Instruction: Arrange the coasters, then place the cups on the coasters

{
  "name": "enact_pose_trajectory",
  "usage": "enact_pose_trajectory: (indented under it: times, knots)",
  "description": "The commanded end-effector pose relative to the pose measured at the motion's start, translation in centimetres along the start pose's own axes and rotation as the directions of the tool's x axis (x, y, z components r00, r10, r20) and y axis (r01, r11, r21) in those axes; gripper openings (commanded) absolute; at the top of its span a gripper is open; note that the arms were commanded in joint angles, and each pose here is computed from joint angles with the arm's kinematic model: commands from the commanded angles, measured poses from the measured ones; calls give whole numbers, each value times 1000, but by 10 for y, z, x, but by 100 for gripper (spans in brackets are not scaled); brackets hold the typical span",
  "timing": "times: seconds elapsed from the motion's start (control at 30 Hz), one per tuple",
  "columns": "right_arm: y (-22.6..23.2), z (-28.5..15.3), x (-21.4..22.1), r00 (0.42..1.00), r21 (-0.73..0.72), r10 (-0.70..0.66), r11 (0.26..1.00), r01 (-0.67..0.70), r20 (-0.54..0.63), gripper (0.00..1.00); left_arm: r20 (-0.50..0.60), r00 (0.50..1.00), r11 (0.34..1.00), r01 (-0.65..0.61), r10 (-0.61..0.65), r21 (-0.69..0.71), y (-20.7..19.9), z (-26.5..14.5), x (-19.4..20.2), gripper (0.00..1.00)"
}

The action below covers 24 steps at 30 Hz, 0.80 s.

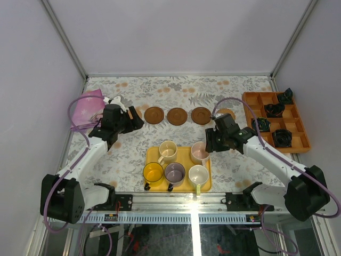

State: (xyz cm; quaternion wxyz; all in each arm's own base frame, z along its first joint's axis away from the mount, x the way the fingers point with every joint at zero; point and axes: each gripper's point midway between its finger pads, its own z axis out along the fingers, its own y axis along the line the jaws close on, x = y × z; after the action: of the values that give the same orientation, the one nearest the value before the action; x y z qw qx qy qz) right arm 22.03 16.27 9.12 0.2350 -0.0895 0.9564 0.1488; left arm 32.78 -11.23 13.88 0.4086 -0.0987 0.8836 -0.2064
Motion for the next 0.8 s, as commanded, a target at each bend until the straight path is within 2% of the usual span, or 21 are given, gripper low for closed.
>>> enact_pose_trajectory:
  times: [0.0, 0.07, 0.17, 0.5, 0.77]
  knots:
    - [5, -4, -13, 1000, 7, -23, 1000, 22, 21, 49, 56, 998, 1000, 10, -10, 0, -2, 0, -10, 71]
    - [5, -2, -14, 999, 8, -32, 999, 32, 20, 39, 61, 998, 1000, 16, -16, -2, -2, 1, -12, 71]
    - [5, 0, -18, 998, 12, -53, 999, 52, 21, 31, 67, 998, 1000, 21, -20, -2, -2, 1, -13, 71]
    - [22, 16, -51, 983, -50, -174, 983, 177, 59, 19, 94, 995, 1000, 22, -20, -13, -2, 3, -23, 71]
    - [56, 25, -64, 970, -200, -232, 949, 243, 79, 18, 100, 994, 999, 35, -32, -28, 0, 8, -24, 71]
